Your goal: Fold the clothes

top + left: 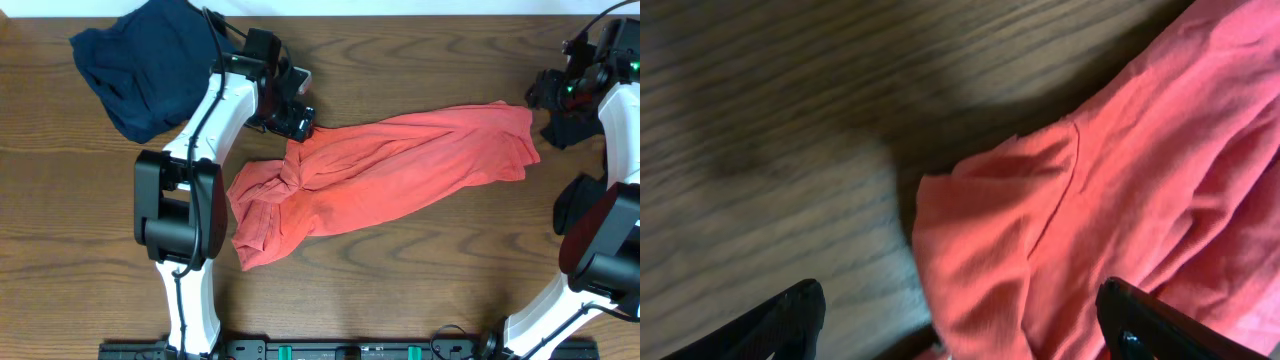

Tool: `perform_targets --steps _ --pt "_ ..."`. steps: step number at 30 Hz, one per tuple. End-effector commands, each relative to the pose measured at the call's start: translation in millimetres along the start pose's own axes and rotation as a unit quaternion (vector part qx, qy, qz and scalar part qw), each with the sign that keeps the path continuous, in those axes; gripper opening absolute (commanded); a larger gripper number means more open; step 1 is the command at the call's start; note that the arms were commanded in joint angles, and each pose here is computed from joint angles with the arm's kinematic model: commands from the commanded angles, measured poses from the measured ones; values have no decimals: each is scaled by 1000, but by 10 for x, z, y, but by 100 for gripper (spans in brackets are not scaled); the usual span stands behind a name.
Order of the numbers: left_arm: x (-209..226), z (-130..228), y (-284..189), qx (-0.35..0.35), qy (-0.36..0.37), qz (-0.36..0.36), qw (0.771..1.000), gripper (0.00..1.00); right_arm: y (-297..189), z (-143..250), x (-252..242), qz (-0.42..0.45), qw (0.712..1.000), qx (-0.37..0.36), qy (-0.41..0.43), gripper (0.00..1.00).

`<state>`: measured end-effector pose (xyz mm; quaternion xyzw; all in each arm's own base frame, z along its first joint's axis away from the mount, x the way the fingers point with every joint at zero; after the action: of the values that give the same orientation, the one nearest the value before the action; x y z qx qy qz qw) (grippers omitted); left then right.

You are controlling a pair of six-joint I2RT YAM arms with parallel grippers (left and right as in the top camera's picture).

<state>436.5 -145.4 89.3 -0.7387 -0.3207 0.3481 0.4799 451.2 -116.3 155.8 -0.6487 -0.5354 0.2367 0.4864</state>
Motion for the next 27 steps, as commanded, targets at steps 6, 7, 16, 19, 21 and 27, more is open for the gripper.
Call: perform_targets --steps 6,7,16,19,21,27 --pt "21 -7 223 2 21 14 1000 88 -116 -55 168 -10 1000 -15 -17 61" --pt "28 -12 240 1 21 14 1000 87 -116 -55 168 -10 1000 -15 -17 61" --pt "100 -19 436 1 21 12 1000 47 -116 -55 167 -10 1000 -15 -17 56" --pt "115 -75 437 -11 23 8 1000 30 -117 -56 165 -10 1000 -16 -17 54" --pt "119 -89 436 -14 21 7 1000 22 -117 -56 163 -10 1000 -16 -17 53" --pt "110 -79 428 -12 13 10 1000 6 -117 -62 164 -10 1000 -17 -17 51"
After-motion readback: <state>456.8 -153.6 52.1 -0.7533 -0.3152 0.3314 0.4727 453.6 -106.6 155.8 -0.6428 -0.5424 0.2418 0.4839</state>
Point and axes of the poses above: each gripper's point midway between its finger pads, its own y axis out along the fingers, its own x axis along the line the jaws close on, z = x × y, the point moved 3 cm from there along -y, back along the fingers, and after that the axes turned 6 degrees about y, right-handed, at the moved point
